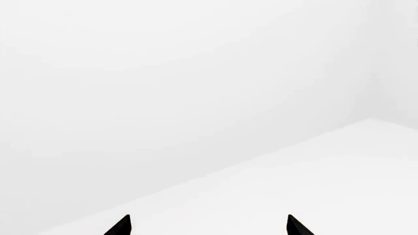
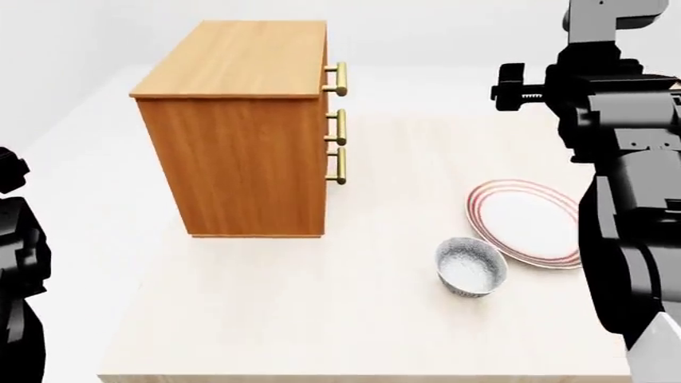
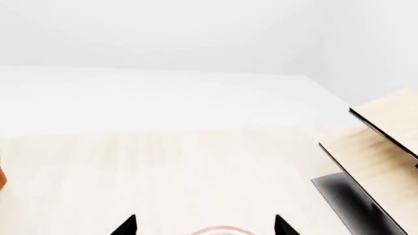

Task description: Open the top drawer of the cabinet and put the bowl in it.

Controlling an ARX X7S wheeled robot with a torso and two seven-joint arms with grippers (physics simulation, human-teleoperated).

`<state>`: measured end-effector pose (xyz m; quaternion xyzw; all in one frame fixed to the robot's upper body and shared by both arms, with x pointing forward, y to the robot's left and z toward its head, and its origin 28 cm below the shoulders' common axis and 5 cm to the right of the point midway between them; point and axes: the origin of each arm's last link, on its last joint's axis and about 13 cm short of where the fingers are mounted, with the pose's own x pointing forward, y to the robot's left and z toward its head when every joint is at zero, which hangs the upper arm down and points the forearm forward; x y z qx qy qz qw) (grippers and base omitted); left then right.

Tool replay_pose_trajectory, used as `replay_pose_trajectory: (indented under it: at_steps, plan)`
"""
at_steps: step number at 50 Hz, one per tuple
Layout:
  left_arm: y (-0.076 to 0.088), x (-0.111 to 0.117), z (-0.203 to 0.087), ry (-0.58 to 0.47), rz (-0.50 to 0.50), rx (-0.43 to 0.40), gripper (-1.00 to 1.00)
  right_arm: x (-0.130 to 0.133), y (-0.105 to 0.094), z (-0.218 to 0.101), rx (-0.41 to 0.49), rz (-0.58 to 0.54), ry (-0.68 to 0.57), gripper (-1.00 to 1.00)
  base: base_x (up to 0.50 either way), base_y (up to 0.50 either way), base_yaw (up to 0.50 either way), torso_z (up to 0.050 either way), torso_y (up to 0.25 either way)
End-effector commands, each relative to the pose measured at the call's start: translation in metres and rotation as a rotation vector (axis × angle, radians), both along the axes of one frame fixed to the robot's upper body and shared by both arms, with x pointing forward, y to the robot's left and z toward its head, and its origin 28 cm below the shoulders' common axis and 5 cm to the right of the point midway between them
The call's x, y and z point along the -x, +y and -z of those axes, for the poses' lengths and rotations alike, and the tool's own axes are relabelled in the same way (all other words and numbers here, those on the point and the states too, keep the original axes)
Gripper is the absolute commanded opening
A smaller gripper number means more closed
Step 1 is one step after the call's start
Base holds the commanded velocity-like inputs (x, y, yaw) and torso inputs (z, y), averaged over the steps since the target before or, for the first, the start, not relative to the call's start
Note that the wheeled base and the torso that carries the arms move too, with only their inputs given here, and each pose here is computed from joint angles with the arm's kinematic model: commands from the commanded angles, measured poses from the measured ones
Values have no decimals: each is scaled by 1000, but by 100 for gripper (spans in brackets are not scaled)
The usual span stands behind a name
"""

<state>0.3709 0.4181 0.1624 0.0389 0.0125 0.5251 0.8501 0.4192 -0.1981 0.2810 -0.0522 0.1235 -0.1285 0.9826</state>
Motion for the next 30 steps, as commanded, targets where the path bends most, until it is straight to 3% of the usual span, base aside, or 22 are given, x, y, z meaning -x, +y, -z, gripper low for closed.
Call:
replay_pose_trajectory:
  at_steps: [1,30]
  plan:
    - [0,0,0,1,-2,-2,100,1,-1,-1,-17,-1,2,100,500,0,0,0,0]
    - [0,0,-1,-2,1,-6,100,0,0,0,-15,5,6,100,500,0,0,0,0]
